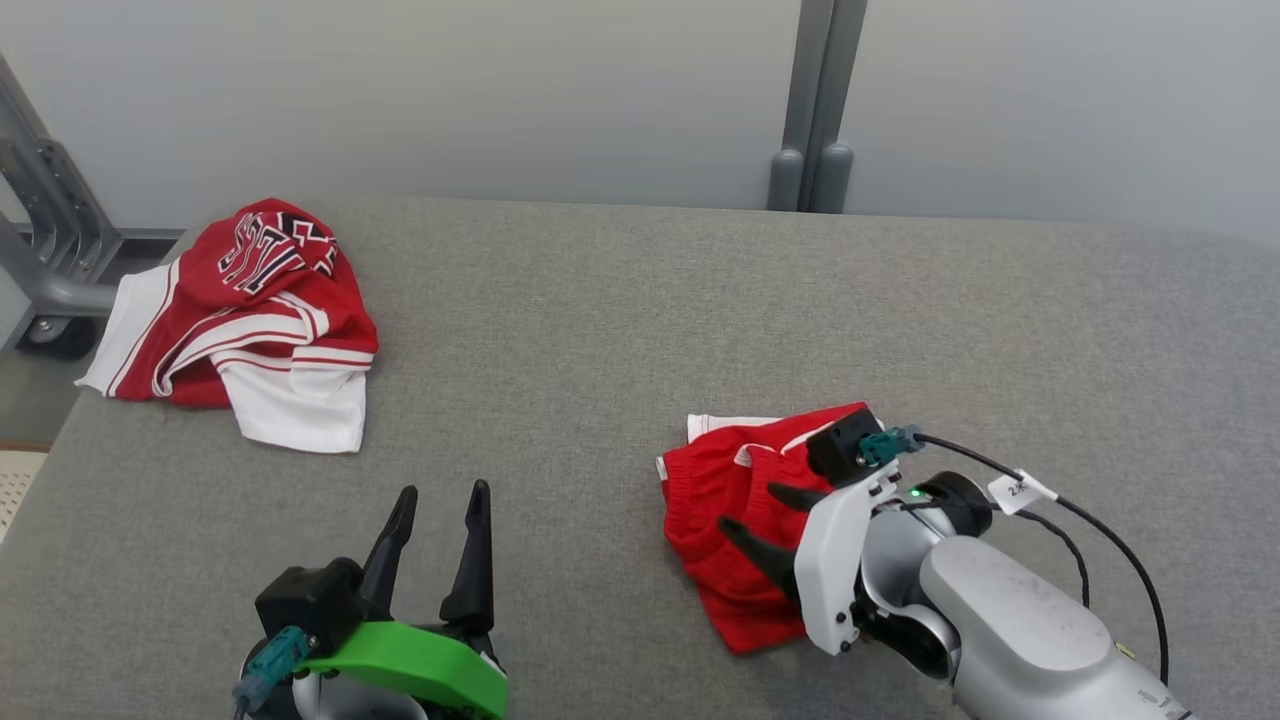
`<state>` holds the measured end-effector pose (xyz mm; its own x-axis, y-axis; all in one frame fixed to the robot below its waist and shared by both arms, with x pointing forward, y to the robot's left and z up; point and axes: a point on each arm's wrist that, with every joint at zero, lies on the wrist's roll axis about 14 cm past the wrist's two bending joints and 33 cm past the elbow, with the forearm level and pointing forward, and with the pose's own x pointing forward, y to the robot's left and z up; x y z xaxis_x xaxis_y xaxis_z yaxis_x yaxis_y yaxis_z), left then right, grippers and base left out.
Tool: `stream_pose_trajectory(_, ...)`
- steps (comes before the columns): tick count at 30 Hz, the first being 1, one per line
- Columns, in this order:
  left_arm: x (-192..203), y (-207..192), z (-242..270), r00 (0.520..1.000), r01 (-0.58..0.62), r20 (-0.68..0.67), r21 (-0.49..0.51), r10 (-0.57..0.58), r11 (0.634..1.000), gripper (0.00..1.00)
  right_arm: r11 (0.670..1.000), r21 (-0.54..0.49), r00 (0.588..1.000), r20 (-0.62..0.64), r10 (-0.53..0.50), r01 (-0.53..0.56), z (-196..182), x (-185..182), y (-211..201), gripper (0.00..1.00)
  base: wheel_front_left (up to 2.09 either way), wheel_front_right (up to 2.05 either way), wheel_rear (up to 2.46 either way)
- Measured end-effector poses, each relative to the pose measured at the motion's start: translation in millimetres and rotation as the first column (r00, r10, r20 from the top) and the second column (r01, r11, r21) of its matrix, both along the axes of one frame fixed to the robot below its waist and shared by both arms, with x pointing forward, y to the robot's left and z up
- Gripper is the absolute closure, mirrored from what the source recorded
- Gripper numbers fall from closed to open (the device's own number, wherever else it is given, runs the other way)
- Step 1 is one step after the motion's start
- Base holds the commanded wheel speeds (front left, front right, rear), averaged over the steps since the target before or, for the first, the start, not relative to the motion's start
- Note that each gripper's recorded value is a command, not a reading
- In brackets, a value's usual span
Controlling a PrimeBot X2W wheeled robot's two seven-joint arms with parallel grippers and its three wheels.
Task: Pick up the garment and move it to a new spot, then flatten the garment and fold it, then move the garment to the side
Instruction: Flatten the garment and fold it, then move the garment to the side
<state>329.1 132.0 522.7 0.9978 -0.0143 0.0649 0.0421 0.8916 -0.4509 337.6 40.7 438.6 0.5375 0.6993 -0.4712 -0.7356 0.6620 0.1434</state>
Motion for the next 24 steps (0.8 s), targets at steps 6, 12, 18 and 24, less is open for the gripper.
stream_pose_trajectory(6,3,-12,8,0.999,0.038,0.028,0.008,-0.038,0.999,0.00,0.995,0.052,0.992,0.081,-0.093,0.089,27,24,-29,0.00,0.00,0.00,0.00)
stream_pose_trajectory(12,3,-29,12,0.995,0.093,0.031,0.016,-0.093,0.996,0.00,0.954,0.093,0.954,0.069,-0.291,0.285,33,50,-91,0.00,0.00,0.00,0.00)
stream_pose_trajectory(18,1,-29,11,0.995,0.095,0.021,0.027,-0.095,0.995,0.00,0.892,0.117,0.897,-0.127,-0.423,0.437,-9,37,-114,0.00,0.00,0.00,0.00)
stream_pose_trajectory(24,0,-15,5,0.999,0.054,-0.005,0.033,-0.054,0.998,0.00,0.840,0.148,0.837,-0.281,-0.470,0.522,-32,33,-112,0.00,0.00,0.00,0.00)
